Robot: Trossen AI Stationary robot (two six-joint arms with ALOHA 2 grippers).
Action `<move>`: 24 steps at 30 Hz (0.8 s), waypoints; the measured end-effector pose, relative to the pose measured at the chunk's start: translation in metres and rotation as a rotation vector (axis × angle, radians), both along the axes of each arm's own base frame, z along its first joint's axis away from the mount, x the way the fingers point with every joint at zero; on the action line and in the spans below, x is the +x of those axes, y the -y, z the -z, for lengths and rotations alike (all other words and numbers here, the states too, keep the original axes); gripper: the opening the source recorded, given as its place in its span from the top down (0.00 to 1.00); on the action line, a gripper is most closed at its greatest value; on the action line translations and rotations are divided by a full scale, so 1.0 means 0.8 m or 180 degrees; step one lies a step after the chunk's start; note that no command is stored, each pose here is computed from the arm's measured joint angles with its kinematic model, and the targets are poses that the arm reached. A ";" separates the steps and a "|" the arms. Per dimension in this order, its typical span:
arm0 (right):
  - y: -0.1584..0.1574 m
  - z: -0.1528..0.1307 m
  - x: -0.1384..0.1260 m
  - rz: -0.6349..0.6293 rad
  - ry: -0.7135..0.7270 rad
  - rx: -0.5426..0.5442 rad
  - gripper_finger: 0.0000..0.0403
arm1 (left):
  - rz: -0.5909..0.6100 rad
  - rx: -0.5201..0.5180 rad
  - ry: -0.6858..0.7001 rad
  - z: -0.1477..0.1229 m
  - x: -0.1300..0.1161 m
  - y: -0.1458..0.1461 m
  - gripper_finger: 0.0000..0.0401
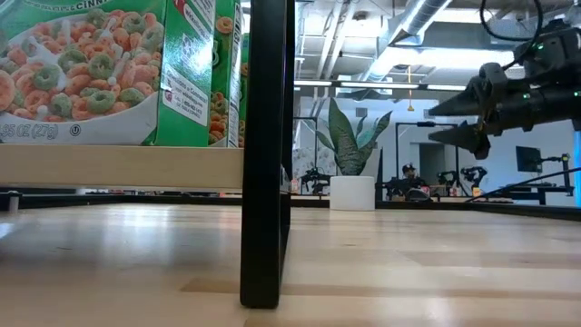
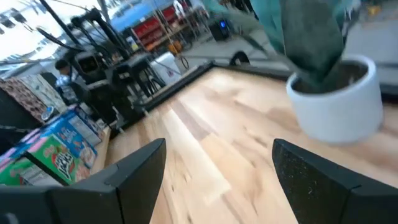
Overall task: Stack cereal on shelf
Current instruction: Return to Home Position
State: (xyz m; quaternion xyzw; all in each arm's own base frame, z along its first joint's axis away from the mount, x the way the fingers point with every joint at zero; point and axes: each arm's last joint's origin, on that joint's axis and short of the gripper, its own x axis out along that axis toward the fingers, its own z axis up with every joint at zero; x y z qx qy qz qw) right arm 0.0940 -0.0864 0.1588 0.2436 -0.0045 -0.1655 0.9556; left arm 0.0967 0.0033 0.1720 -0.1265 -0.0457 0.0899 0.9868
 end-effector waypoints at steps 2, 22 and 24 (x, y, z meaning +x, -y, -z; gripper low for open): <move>0.000 0.005 0.000 0.0000 -0.0087 0.0100 0.21 | 0.0000 -0.0005 0.0001 0.000 0.000 0.000 0.47; -0.006 0.033 -0.005 -0.0001 -0.0615 0.0714 0.21 | 0.0004 0.0005 -0.0005 0.000 0.000 0.000 0.47; -0.006 0.034 -0.005 -0.0001 -0.0626 0.0727 0.21 | 0.0004 -0.0002 -0.0003 0.000 0.000 0.000 0.47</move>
